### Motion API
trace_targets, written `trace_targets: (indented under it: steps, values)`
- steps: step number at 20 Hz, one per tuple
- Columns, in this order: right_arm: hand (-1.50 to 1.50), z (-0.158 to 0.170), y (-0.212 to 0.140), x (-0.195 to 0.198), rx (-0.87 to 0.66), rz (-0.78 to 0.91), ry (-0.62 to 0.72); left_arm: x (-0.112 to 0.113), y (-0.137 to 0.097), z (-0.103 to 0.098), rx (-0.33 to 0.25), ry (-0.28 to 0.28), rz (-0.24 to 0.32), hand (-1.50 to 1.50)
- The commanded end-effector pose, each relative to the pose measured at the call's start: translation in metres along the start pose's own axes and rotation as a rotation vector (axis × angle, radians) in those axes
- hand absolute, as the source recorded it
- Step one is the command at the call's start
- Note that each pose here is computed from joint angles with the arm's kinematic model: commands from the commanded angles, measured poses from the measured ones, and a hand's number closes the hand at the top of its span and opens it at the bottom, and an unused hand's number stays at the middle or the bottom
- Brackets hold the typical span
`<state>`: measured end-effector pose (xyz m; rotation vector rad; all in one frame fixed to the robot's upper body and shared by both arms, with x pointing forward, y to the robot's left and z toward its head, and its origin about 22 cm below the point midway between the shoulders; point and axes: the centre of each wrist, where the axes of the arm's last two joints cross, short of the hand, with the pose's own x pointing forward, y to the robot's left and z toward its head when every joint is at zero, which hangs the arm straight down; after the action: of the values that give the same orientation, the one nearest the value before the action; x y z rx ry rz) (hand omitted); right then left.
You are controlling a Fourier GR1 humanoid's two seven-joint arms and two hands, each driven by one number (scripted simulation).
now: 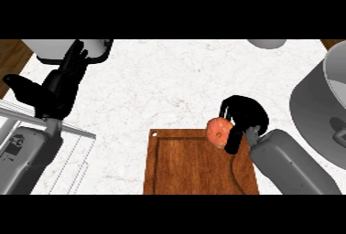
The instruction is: Pick the squash from the cutting board and place it in the pot
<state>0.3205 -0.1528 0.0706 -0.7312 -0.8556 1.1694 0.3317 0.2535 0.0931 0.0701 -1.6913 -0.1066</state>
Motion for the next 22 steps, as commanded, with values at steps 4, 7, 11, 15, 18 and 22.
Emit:
trace_targets:
  steps: [4, 7, 11, 15, 18, 22]
  values:
    - [1.5, 0.034, -0.051, -0.018, -0.369, 0.075, -0.004, -0.073, 0.058, 0.056, 0.145, 0.317, -0.239, 0.0]
    - [1.5, 0.052, -0.076, -0.016, -0.578, 0.064, 0.007, -0.071, 0.063, 0.055, 0.148, 0.316, -0.251, 0.0]
    - [1.5, 0.076, -0.098, -0.023, -0.755, 0.021, 0.038, -0.068, 0.059, 0.061, 0.148, 0.32, -0.234, 0.0]
    - [1.5, 0.1, -0.113, -0.027, -0.826, -0.124, 0.01, -0.069, 0.061, 0.066, 0.157, 0.32, -0.221, 0.0]
    - [1.5, 0.107, -0.123, -0.036, -0.874, -0.178, 0.032, -0.067, 0.062, 0.066, 0.134, 0.308, -0.23, 0.0]
    - [1.5, 0.113, -0.136, -0.058, -0.929, -0.241, 0.036, -0.062, 0.062, 0.063, 0.152, 0.296, -0.234, 0.0]
